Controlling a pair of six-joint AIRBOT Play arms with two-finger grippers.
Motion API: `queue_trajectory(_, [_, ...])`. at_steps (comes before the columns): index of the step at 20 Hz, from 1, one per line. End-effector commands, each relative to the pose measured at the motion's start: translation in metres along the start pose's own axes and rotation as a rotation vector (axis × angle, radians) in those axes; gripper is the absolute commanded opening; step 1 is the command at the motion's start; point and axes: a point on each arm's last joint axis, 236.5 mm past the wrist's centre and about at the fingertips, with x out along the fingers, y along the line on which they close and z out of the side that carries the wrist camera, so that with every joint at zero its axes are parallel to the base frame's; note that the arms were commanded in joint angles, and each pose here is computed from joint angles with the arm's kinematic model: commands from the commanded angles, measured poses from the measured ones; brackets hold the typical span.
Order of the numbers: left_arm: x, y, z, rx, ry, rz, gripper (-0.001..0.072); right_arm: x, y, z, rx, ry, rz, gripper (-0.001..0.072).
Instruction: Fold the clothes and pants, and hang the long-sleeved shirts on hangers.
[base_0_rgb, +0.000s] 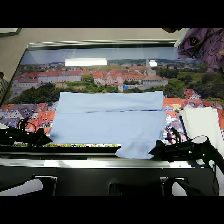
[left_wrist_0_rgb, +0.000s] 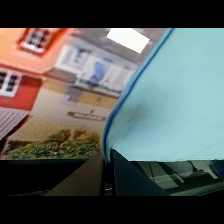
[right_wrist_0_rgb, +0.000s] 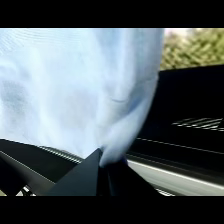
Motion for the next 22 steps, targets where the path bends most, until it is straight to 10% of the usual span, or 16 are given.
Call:
queue_trajectory(1, [0.0,-0.011,-0.007,-0.002,0.032,-0.036,0.0018,-0.001,0.005,0.001,0.004,0.001,0.017,0.0028])
queue_trajectory(22, [-0.115,-0.076,-0.004,-0.027,-0.399,0.071,0.0015,-0.121,0.09,-0.01,-0.129,-0.279,-0.045,0.0025])
